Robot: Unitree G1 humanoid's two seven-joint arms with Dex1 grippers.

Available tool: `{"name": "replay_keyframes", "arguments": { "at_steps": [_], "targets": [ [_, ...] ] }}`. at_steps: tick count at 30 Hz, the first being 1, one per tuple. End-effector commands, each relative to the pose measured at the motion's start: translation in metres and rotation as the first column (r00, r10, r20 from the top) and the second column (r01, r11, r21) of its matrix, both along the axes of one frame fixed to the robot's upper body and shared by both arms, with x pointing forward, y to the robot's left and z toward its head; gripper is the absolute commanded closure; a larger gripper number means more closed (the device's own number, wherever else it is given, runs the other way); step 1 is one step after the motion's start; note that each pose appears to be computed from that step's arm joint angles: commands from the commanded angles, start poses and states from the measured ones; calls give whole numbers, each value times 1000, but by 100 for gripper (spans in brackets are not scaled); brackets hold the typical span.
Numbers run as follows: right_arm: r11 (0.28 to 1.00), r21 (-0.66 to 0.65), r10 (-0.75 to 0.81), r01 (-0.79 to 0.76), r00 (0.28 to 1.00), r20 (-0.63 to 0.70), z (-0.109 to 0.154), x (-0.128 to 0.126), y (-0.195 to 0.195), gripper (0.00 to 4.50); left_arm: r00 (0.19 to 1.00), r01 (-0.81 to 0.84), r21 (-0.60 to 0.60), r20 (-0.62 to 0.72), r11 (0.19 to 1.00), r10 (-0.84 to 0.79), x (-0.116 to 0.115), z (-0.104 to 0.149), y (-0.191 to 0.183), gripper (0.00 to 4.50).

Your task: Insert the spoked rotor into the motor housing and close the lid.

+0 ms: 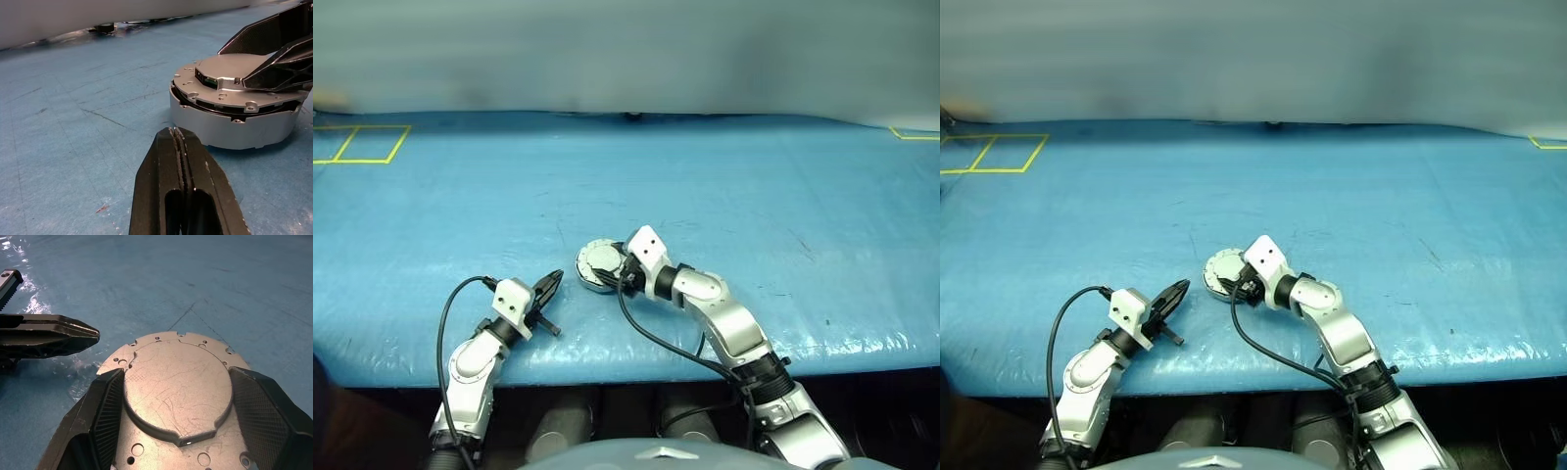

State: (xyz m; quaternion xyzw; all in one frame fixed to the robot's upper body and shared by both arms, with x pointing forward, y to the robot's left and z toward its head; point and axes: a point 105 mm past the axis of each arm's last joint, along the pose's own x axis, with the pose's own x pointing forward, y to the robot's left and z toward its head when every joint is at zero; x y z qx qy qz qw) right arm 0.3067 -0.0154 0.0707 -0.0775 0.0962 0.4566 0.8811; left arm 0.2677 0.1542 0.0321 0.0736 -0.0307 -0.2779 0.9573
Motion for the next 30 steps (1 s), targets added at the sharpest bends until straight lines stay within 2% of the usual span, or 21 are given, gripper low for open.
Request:
{"name": "replay_keyframes", "arguments": {
  "at_steps": [1, 10, 30],
  "targets": [
    [1000, -3, -5, 5, 1000, -4, 5, 0, 4, 150, 1000, 6, -8, 15, 1000, -5, 1, 4, -4, 450],
    [1000, -8, -24, 24, 1000, -7, 9, 1, 12, 150, 1000, 2, -10, 3, 1000, -2, 0, 0, -3, 450],
    [979, -194, -84, 67, 993, -85, -37, 4, -8, 150, 1000, -7, -20, 9, 1000, 8, 3, 2, -1, 450]
  ]
}}
